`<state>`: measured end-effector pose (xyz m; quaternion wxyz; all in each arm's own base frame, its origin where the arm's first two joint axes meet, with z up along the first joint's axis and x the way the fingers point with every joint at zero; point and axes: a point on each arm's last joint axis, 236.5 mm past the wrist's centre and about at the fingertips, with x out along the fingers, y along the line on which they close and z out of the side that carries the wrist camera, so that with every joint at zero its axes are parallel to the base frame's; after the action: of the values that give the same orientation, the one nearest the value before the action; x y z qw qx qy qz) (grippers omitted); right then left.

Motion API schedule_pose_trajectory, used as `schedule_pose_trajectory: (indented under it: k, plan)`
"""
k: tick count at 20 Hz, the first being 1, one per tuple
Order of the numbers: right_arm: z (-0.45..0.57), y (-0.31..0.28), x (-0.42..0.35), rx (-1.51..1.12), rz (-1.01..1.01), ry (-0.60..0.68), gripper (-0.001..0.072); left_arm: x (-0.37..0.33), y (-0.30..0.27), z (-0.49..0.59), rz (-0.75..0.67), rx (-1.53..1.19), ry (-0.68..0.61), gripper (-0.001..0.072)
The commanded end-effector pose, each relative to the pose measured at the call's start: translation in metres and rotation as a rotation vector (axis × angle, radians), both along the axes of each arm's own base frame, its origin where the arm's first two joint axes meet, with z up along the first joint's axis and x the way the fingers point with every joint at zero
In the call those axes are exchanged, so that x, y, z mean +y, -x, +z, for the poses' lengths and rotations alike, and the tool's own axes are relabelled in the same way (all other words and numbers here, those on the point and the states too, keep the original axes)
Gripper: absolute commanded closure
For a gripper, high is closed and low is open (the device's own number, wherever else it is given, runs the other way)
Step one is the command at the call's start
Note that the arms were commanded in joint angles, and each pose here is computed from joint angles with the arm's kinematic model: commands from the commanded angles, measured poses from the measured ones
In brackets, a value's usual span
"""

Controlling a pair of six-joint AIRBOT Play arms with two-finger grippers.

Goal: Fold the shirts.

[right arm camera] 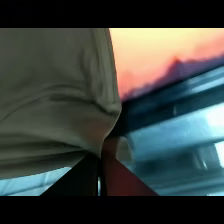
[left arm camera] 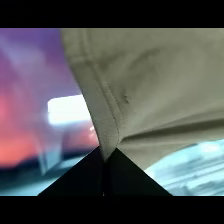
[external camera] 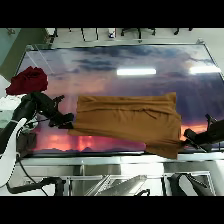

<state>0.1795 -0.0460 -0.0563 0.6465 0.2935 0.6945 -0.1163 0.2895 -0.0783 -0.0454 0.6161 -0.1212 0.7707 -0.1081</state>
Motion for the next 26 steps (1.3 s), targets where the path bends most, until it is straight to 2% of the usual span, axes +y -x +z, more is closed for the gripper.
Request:
schedule_pose_trajectory:
  k: [1,3,6,9,13,17,24,25,26]
  plan:
    - [0.008,0.013,-0.006,-0.012,-0.031,0.073,0.0688,0.022,0.031,0.002,0.017,0.026,-0.075,0.0696]
    - [0.013,-0.022,0.006,-0.164,-0.013,0.017,0.0687,0.025,0.032,-0.007,0.053,0.004,-0.070,0.0696]
    - [0.028,-0.088,0.024,-0.409,-0.019,-0.079,0.0688,0.008,-0.009,0.002,0.107,-0.122,-0.001,0.0695]
    - [0.038,-0.148,0.019,-0.552,-0.021,-0.041,0.0688,-0.015,-0.070,0.016,0.129,-0.256,0.060,0.0696]
    - [0.032,-0.212,0.016,-0.589,0.013,-0.009,0.0688,-0.021,-0.130,0.007,0.161,-0.287,0.058,0.0696]
    - [0.019,-0.257,0.007,-0.586,0.020,-0.005,0.0687,-0.025,-0.168,-0.015,0.158,-0.282,0.060,0.0695]
    - [-0.012,-0.273,0.002,-0.551,0.057,-0.002,0.0679,-0.036,-0.184,-0.047,0.127,-0.206,0.069,0.0695]
    - [-0.012,-0.272,0.002,-0.549,0.059,-0.004,0.0663,-0.038,-0.185,-0.045,0.124,-0.208,0.070,0.0695]
    - [-0.010,-0.271,0.002,-0.543,0.070,-0.010,0.0415,-0.039,-0.186,-0.042,0.120,-0.213,0.071,0.0662]
